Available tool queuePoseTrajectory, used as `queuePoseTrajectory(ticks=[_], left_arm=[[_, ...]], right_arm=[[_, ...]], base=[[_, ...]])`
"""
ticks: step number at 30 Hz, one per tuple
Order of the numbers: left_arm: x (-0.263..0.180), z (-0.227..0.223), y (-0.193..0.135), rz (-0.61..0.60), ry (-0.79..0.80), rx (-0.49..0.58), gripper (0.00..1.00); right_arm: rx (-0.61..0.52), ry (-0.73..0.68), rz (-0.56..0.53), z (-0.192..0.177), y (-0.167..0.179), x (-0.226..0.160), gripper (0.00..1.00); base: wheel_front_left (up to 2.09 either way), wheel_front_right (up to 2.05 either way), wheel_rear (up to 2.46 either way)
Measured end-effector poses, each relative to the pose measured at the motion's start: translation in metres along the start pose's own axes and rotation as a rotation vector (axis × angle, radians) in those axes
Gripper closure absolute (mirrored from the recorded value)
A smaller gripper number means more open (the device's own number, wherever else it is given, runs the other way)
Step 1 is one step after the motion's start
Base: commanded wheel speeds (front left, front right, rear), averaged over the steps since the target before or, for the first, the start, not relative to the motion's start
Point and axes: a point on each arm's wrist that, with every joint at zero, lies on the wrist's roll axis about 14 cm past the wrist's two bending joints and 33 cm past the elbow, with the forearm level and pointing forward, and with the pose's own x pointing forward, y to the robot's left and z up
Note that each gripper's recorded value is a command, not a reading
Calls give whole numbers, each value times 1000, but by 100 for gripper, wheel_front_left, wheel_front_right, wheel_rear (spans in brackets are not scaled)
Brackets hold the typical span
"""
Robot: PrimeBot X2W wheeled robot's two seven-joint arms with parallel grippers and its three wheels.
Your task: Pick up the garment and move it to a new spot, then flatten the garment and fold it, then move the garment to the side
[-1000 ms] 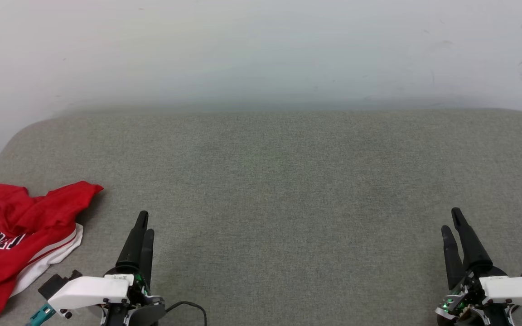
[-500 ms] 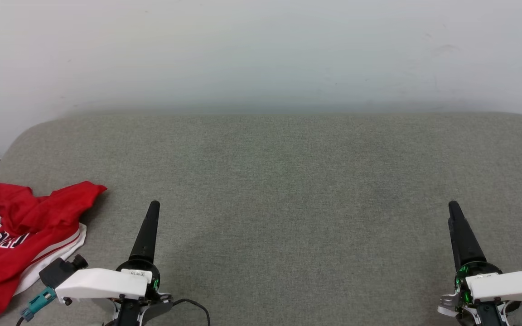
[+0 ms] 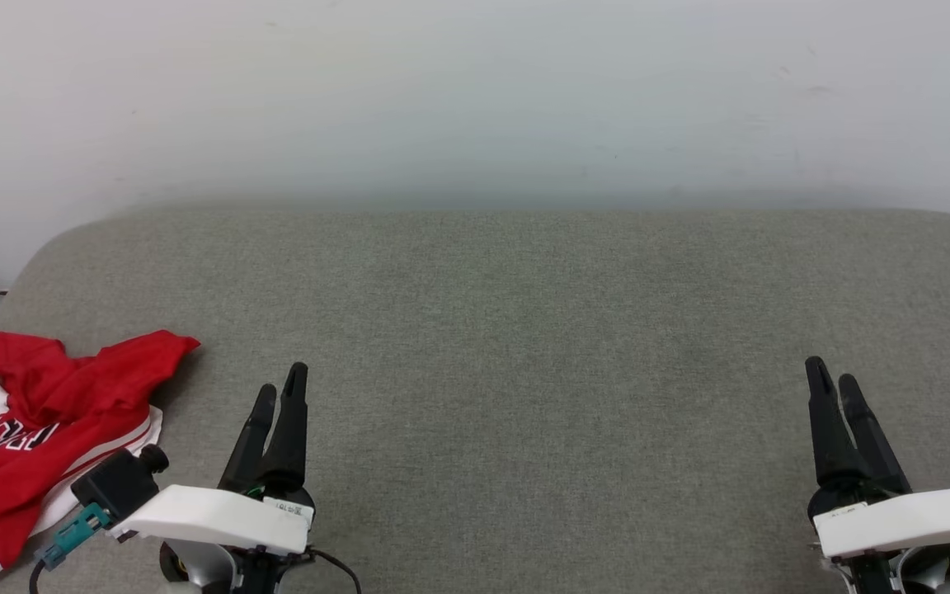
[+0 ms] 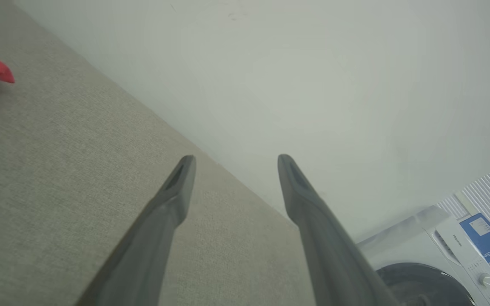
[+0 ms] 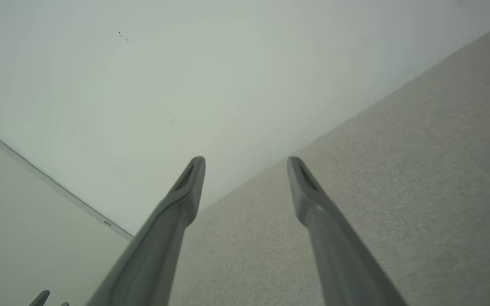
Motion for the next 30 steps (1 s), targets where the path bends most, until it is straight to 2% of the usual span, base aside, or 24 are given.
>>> queuePoseTrajectory(ticks=[11, 20, 30], left_arm=[[-3, 4, -5, -28, -14, 248, 0], [-4, 2, -6, -46, -4, 419, 0], [-5, -2, -10, -63, 0, 532, 0]], right_arm=[[-240, 47, 22, -3, 4, -5, 0], [-366, 84, 17, -6, 2, -11, 0], [-484, 109, 16, -6, 2, -14, 0]], base=[[0, 0, 0], [0, 0, 0], [0, 0, 0]])
